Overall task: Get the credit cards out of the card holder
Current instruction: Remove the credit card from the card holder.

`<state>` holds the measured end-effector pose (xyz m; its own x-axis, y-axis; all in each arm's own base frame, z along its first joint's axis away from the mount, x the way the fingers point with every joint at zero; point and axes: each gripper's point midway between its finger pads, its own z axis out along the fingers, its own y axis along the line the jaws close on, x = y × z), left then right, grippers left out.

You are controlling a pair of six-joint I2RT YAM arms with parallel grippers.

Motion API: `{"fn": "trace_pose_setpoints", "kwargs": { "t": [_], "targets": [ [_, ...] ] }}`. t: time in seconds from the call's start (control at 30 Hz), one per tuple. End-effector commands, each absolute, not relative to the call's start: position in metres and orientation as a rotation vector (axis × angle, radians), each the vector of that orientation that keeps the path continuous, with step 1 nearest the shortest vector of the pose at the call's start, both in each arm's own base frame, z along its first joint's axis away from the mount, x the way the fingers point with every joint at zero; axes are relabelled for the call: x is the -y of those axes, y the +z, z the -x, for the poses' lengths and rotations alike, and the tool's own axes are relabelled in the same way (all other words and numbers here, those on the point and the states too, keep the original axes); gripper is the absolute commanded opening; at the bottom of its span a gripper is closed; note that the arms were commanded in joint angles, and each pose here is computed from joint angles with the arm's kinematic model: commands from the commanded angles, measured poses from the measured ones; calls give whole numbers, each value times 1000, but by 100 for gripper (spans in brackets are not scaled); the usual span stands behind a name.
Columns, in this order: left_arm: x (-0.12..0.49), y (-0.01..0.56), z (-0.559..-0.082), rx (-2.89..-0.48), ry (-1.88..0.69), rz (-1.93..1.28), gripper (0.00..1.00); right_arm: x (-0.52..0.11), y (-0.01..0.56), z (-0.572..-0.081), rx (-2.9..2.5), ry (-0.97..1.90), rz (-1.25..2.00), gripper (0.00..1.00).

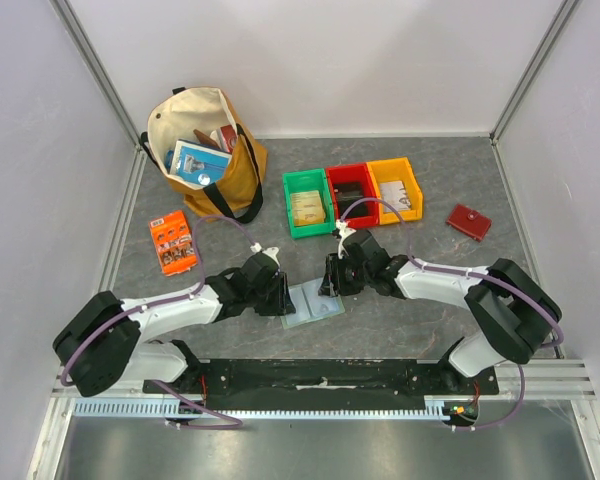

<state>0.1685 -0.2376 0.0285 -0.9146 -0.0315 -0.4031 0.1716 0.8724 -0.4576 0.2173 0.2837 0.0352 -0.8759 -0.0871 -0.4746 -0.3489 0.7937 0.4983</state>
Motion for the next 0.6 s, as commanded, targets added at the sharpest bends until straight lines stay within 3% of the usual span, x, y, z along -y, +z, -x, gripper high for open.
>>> {"fn": "trace_pose_setpoints", "kwargs": {
  "t": [0.0, 0.27, 0.57],
  "targets": [
    [239, 23, -173, -2628, -695, -33, 38, -291, 38, -217, -2527, 867, 344, 45],
    [239, 20, -171, -2635, -698, -29, 36, -299, 49, -213, -2511, 926, 375, 27],
    [240, 21, -171, -2629, -719, -25, 36, -313, 58, -207, -2504, 999, 427, 24]
  ]
}}
